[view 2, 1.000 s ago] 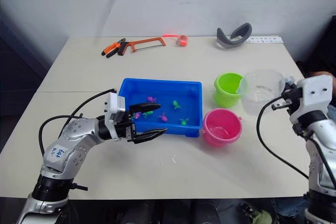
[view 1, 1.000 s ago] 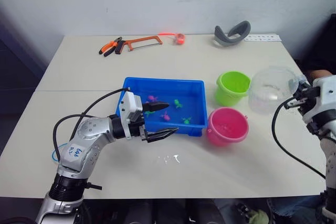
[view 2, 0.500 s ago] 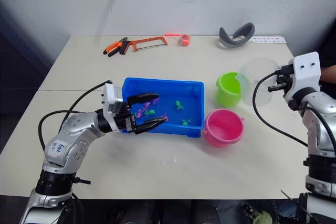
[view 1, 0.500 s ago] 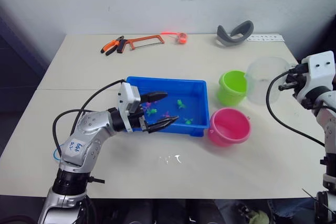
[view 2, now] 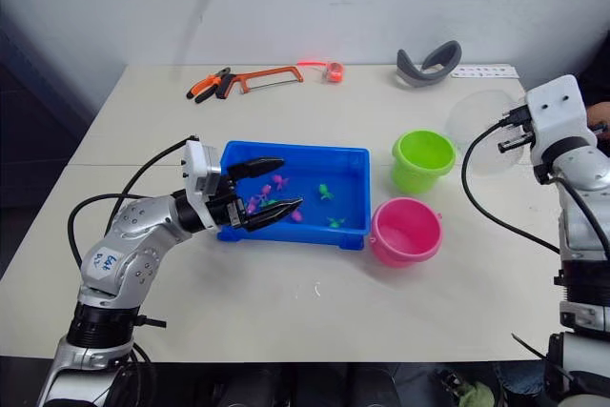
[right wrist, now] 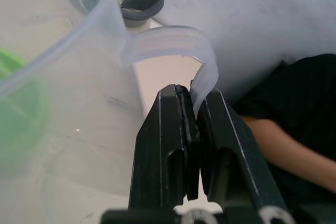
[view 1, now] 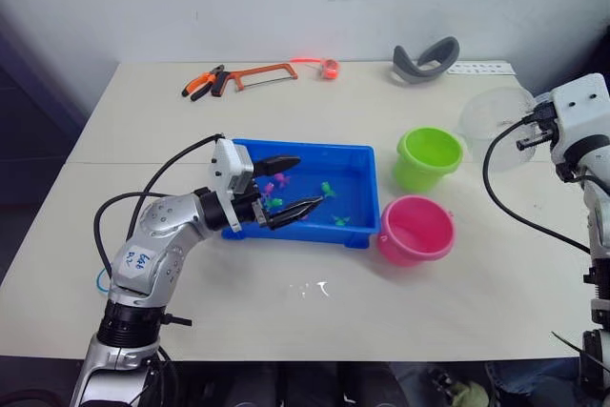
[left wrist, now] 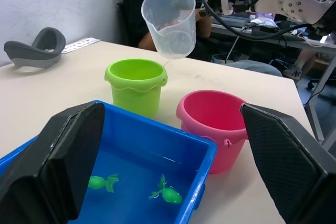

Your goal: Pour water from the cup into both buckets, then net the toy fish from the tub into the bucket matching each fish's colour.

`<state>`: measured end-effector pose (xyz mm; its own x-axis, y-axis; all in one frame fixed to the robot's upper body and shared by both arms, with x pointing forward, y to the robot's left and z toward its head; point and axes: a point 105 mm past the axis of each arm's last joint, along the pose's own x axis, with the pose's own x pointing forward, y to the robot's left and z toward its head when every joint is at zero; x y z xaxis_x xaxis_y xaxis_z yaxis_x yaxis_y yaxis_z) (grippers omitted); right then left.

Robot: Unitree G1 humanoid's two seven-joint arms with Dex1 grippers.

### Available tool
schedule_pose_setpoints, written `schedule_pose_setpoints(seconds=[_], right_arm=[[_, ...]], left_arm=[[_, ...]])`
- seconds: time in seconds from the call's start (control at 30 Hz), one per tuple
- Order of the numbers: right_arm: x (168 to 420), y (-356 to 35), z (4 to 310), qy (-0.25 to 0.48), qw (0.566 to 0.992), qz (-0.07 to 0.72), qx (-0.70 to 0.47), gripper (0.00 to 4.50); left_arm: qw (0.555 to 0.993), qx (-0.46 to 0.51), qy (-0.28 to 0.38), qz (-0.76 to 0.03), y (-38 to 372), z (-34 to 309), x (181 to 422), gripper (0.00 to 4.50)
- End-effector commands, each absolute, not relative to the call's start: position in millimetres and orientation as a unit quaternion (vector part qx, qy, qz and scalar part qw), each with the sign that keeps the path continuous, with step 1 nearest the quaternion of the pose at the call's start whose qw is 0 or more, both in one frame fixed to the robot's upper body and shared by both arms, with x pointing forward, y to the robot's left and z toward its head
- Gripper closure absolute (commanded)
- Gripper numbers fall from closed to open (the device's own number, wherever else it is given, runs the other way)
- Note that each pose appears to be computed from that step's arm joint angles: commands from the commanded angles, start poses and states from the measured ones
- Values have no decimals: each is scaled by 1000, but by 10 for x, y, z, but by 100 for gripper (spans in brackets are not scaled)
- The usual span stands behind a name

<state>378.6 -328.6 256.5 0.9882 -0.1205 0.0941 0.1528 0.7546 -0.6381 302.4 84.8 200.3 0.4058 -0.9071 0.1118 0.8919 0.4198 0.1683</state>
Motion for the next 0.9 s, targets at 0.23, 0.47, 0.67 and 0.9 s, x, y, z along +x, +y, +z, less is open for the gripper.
schedule_pose_setpoints(seconds=[0.23, 0.47, 0.67, 0.9], right_arm=[[3885, -3067, 2927, -121, 808, -112, -565, 445], [3951, -2808, 2988, -172, 727, -93, -658, 445], [3986, -2598, 2965, -203, 648, -62, -732, 445], [4017, -2501, 2960, -229, 577, -58, -782, 445]], left_arm=[[843, 44, -111, -524, 801, 2111, 3119, 0], [848, 42, -103, -519, 738, 2116, 3200, 0], [855, 43, -97, -507, 680, 2159, 3318, 0], [856, 43, -100, -505, 575, 2220, 3402, 0]])
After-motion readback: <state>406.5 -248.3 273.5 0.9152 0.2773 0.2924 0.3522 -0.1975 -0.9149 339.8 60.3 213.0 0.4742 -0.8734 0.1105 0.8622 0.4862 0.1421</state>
